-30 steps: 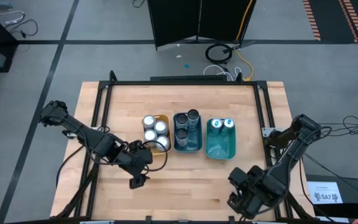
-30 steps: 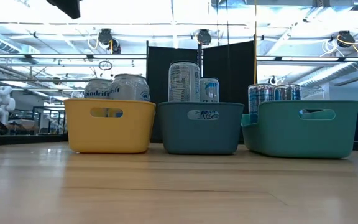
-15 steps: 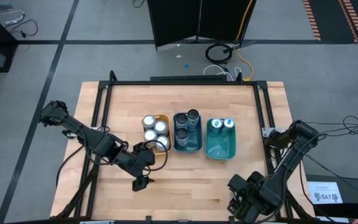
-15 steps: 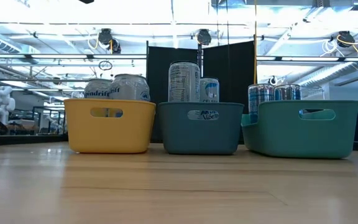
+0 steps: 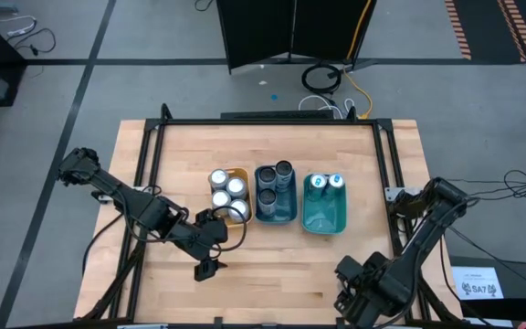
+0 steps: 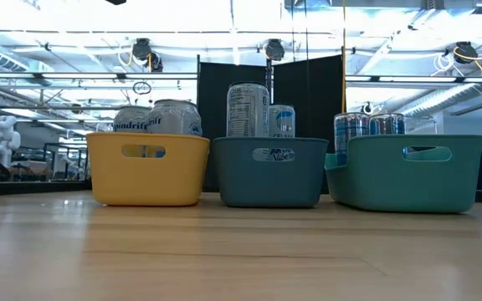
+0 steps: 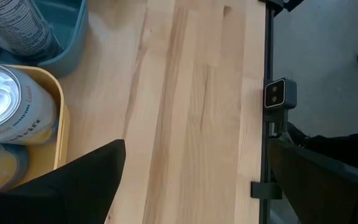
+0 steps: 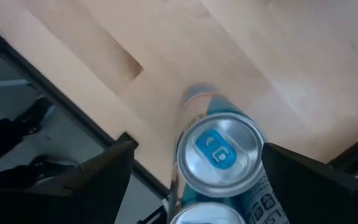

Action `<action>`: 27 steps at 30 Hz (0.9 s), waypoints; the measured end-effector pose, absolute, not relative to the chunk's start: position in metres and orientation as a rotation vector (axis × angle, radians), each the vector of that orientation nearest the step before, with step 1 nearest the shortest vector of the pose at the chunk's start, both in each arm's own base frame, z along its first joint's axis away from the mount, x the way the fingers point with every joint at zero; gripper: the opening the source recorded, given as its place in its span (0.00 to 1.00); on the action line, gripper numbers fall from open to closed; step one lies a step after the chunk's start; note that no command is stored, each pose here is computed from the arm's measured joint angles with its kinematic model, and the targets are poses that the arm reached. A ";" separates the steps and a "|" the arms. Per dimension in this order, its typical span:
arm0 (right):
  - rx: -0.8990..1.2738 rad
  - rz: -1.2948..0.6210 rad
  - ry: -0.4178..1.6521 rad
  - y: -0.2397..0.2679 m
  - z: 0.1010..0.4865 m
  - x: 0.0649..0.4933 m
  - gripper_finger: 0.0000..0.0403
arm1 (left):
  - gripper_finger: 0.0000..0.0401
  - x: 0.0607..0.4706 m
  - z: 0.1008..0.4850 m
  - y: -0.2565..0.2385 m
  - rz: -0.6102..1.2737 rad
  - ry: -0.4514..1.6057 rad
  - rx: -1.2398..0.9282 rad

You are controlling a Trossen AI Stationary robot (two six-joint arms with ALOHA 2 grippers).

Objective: Sort soda cans
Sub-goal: Put the blue soda can into the green bin

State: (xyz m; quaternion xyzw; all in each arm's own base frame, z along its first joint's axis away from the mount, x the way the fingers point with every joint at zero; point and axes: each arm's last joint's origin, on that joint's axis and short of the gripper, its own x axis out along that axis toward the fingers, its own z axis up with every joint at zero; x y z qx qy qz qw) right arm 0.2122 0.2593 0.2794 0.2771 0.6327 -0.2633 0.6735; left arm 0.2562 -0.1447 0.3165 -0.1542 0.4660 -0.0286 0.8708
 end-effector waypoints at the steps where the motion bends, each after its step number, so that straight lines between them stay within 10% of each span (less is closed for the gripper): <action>1: 0.636 -0.590 1.420 0.259 0.281 0.212 0.86 | 1.00 0.256 0.316 -0.145 -0.060 0.974 -0.322; 27: 0.669 -0.616 1.447 0.256 0.263 0.208 0.85 | 1.00 0.256 0.316 -0.144 -0.041 0.963 -0.303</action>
